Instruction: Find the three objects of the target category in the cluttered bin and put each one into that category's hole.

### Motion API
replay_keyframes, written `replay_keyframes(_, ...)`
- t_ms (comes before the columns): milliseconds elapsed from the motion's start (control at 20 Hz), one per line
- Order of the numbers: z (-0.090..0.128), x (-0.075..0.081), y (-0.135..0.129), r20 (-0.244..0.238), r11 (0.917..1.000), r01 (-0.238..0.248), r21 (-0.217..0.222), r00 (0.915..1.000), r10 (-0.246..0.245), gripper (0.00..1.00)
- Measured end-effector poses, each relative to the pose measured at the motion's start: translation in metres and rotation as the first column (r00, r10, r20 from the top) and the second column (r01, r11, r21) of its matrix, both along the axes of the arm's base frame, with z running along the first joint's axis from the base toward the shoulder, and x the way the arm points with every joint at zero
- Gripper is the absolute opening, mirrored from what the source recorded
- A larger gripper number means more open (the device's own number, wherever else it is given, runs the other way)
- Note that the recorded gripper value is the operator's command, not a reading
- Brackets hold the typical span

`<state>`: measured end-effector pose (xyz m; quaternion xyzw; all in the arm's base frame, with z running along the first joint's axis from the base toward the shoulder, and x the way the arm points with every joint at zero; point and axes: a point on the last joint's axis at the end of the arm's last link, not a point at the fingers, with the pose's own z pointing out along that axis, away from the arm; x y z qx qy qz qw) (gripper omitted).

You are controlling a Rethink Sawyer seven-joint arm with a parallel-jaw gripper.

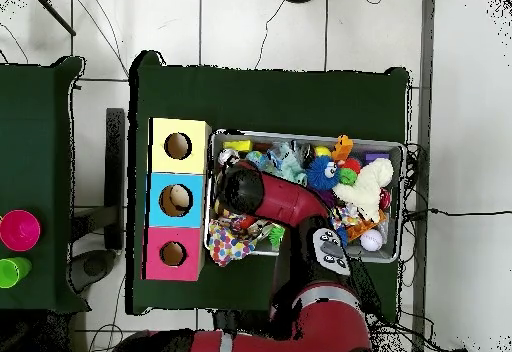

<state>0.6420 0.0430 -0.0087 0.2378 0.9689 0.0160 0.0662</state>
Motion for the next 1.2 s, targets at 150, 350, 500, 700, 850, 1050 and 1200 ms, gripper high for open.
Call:
replay_keyframes(150, 0.001, 0.000, 0.006, -0.018, 0.9998, 0.005, 0.021, 0.9998, -0.005, 1.00)
replay_keyframes(350, 0.008, 0.003, 0.016, -0.029, 0.9987, 0.010, 0.050, 0.9995, -0.009, 1.00)
replay_keyframes(500, 0.013, 0.004, 0.021, -0.037, 0.9978, 0.017, 0.065, 0.9992, -0.015, 1.00)
replay_keyframes(700, 0.018, 0.002, 0.027, -0.044, 0.9963, 0.025, 0.083, 0.9988, -0.022, 1.00)
replay_keyframes(850, 0.016, -0.003, 0.034, -0.056, 0.9951, 0.026, 0.095, 0.9982, -0.021, 1.00)
replay_keyframes(1050, 0.009, -0.010, 0.039, -0.072, 0.9950, 0.022, 0.098, 0.9973, -0.015, 1.00)
replay_keyframes(1200, 0.002, -0.014, 0.039, -0.080, 0.9951, 0.023, 0.096, 0.9967, -0.016, 1.00)
